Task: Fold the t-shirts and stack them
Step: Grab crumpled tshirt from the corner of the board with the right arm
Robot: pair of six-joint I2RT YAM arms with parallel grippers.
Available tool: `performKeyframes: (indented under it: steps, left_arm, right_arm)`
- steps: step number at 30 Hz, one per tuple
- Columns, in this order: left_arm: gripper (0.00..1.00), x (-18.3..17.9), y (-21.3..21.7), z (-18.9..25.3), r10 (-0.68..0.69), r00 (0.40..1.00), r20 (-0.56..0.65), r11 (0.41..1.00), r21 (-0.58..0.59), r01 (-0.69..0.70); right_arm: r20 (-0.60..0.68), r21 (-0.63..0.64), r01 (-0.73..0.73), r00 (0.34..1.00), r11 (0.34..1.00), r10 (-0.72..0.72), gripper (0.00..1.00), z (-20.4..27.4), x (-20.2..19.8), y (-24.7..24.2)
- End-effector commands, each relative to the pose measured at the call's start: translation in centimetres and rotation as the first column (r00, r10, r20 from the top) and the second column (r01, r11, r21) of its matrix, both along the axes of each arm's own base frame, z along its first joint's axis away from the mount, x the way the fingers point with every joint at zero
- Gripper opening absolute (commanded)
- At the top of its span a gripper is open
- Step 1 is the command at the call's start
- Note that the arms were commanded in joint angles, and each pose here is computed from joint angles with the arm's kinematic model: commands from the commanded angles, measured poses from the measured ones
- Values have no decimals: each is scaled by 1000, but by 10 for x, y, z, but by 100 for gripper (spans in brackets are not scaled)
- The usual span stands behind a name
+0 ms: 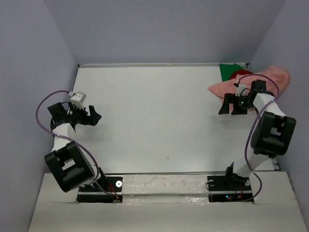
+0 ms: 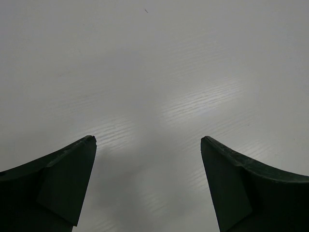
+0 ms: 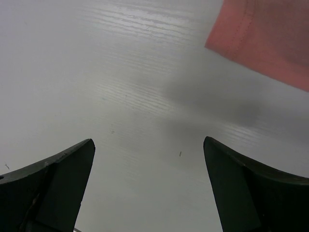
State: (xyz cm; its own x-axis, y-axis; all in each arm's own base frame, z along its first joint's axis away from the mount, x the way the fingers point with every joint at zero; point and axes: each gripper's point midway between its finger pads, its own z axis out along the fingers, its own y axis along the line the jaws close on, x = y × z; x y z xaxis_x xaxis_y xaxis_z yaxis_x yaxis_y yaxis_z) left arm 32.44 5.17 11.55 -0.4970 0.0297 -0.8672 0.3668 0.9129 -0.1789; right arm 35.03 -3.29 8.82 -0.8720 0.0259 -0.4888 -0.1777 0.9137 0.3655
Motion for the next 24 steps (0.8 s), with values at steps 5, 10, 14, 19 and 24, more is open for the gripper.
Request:
performKeyframes:
  steps: [5, 10, 14, 19, 24]
  left_arm:
    - [99, 1, -3, 4, -14, 1000, 7, 1000, -3, 14]
    - [99, 1, -1, 5, -4, 1000, 12, 1000, 17, 4]
    - [99, 4, 5, 10, 34, 998, 45, 998, 47, -36]
    - [99, 6, 8, 20, 57, 993, 99, 994, 86, -65]
    - [99, 4, 4, 27, 59, 988, 145, 991, 114, -76]
  right_arm:
    - [119, -188, 90, 991, 978, -68, 100, 20, 15, -32]
    - [132, -174, 103, 988, 979, -80, 100, 20, 14, -29]
    - [398, -173, 90, 917, 981, -14, 100, 75, 26, -18]
    - [470, -139, 63, 883, 988, 10, 100, 111, 21, -6]
    - [438, 26, -193, 884, 981, 162, 100, 101, 1, 40]
